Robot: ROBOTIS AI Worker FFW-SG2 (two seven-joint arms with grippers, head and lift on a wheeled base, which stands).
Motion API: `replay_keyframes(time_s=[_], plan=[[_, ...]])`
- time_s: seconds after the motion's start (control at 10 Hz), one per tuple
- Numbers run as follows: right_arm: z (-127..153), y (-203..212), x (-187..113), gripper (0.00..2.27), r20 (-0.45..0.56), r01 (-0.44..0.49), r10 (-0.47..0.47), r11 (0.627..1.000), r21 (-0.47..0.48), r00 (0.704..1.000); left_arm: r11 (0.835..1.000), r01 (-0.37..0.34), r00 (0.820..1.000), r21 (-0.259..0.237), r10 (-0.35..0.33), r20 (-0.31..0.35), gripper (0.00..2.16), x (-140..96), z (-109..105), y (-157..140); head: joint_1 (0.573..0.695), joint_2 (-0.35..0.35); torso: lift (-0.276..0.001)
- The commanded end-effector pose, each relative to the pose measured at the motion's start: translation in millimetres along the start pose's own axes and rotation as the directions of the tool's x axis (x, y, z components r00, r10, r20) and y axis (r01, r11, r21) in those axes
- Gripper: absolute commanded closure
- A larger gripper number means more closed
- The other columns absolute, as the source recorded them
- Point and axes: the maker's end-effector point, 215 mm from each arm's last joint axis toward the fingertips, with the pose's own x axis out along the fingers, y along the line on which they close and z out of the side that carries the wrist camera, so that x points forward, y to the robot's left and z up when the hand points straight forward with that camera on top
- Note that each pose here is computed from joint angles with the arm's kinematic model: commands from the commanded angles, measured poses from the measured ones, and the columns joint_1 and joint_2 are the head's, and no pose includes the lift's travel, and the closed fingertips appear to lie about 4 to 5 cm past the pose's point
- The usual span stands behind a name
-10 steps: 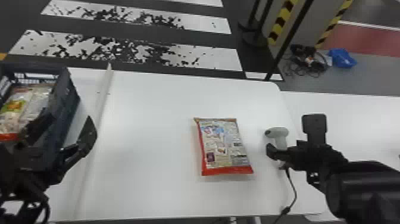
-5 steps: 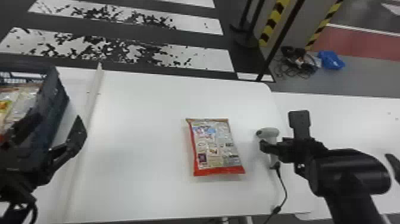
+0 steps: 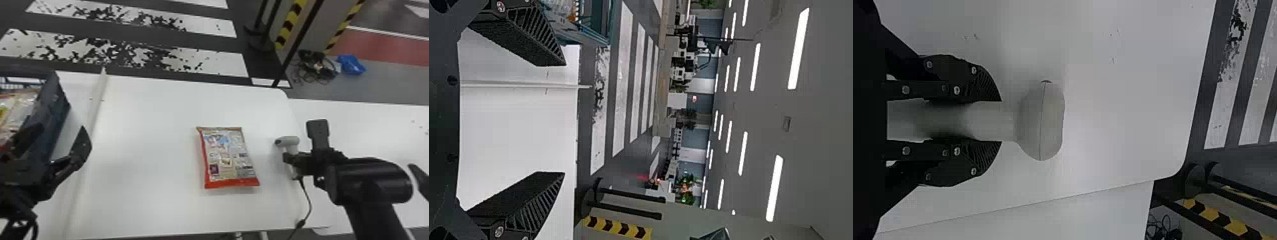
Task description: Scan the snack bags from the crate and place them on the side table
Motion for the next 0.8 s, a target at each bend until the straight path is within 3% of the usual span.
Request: replay_keyframes(time_s=[0.0,0.3,0.7], plan=[[11,-3,-10,2.25,0.03,0.004,-0.005,1.0,0.004,1.0,1.0,0.005,1.0,-0.001,-0.005,-0.008,0.1,-1,-4,-4,0.695,-0.234,-0.081],[7,11,-46,2.25,0.022,-0.011,0.011,1.0,-0.016,1.0,1.0,0.008,1.0,-0.001,-0.008,-0.003,0.1,-2,0,-7,0.695,-0.244,-0.081],[-1,78,-85,2.25,0.017,-0.099,0.1,0.991,-0.086,0.995,1.0,0.012,1.0,0.001,-0.012,-0.008,0.1,-1,2,-9,0.695,-0.192,-0.081]])
